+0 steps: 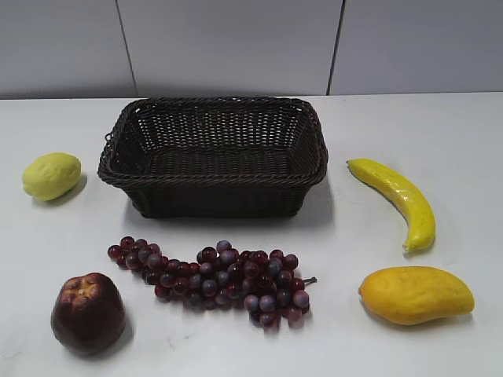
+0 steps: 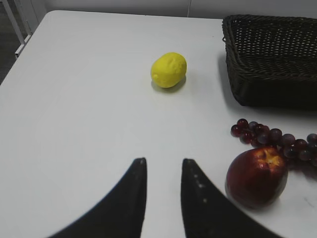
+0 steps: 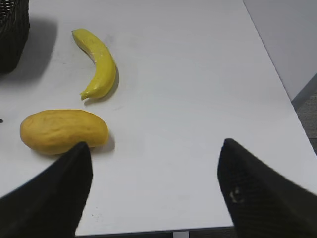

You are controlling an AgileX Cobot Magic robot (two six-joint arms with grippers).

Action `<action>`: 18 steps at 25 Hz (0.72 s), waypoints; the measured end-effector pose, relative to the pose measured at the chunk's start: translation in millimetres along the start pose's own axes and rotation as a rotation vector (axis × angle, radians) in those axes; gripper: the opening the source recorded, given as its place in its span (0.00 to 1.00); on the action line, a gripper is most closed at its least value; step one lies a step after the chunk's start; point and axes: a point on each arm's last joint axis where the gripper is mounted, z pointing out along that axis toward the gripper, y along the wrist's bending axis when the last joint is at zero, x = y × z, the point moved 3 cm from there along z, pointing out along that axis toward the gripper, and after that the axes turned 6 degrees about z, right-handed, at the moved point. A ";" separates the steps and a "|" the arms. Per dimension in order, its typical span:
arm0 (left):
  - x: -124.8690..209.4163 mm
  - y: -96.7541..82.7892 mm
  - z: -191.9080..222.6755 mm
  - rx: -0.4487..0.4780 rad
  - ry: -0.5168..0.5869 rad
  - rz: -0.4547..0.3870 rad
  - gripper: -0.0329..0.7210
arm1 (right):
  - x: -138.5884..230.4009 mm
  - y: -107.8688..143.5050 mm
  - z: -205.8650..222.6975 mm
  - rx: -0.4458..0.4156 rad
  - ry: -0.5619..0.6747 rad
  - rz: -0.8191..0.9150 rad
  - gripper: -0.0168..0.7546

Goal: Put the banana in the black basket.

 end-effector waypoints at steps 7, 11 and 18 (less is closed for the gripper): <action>0.0 0.0 0.0 0.000 0.000 0.000 0.35 | 0.0 0.0 0.0 0.000 0.000 0.001 0.82; 0.0 0.0 0.0 0.000 0.000 0.000 0.35 | 0.0 0.0 0.0 0.000 0.000 0.001 0.81; 0.0 0.0 0.0 0.000 0.000 0.000 0.35 | -16.2 -0.3 2.6 0.007 -0.028 0.000 0.81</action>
